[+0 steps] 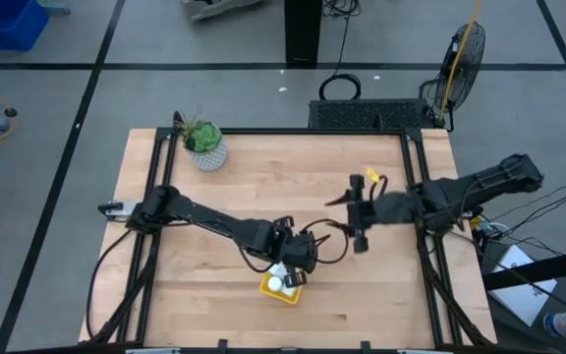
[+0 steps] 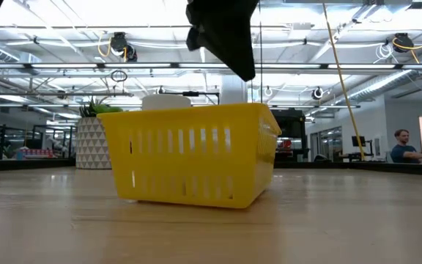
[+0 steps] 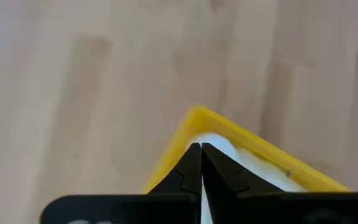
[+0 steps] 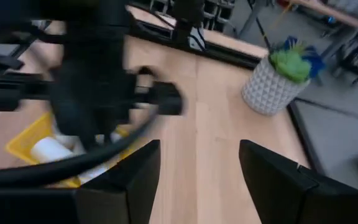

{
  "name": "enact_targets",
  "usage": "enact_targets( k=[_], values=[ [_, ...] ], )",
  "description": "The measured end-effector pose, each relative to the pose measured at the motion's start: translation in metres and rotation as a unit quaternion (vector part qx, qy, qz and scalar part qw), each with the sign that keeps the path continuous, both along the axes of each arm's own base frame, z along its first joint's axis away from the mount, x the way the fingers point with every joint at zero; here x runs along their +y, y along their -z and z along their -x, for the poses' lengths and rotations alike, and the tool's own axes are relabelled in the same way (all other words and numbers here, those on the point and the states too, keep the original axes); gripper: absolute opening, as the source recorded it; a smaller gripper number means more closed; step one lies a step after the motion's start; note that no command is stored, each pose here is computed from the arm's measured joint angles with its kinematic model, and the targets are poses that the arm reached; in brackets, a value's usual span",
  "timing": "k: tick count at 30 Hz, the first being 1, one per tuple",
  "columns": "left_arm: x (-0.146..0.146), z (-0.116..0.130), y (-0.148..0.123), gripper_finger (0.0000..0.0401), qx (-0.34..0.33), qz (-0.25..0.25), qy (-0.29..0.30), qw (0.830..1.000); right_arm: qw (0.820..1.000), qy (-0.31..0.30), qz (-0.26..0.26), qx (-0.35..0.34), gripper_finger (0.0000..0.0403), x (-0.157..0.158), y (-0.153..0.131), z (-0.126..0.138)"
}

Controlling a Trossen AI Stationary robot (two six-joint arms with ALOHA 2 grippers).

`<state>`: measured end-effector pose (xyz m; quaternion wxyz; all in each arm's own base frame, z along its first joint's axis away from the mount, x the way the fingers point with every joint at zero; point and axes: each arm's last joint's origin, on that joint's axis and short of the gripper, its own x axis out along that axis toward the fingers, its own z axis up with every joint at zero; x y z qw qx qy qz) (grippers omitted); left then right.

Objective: Pick and place pill bottles into a basket
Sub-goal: Adjust the white medicine bottle in the yellow bin

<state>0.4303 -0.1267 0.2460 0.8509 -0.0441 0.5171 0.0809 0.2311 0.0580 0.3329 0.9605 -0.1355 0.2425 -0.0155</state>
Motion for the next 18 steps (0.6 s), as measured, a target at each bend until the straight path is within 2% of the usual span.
enact_targets(
  k=[3,7,11,15,18],
  values=[
    [0.001,0.005,-0.008,0.0004,-0.008,-0.053,-0.001,0.999,0.999,-0.021,0.025,0.022,0.0198,0.023,-0.008,-0.001],
    [0.000,0.012,-0.025,0.0017,-0.036,-0.116,0.004,0.993,0.994,-0.050,0.050,0.083,0.0182,0.046,-0.003,-0.009],
    [0.001,0.024,-0.051,0.0022,-0.080,-0.173,0.001,0.982,0.992,-0.048,0.041,0.112,0.0166,0.059,-0.006,-0.018],
    [0.007,0.050,-0.079,0.0006,-0.120,-0.201,-0.021,0.972,0.992,-0.048,0.027,0.116,0.0156,0.069,-0.007,-0.022],
    [0.015,0.076,-0.094,0.0008,-0.166,-0.206,-0.042,0.963,0.994,-0.047,0.012,0.103,0.0150,0.075,-0.005,-0.029]
  ],
)
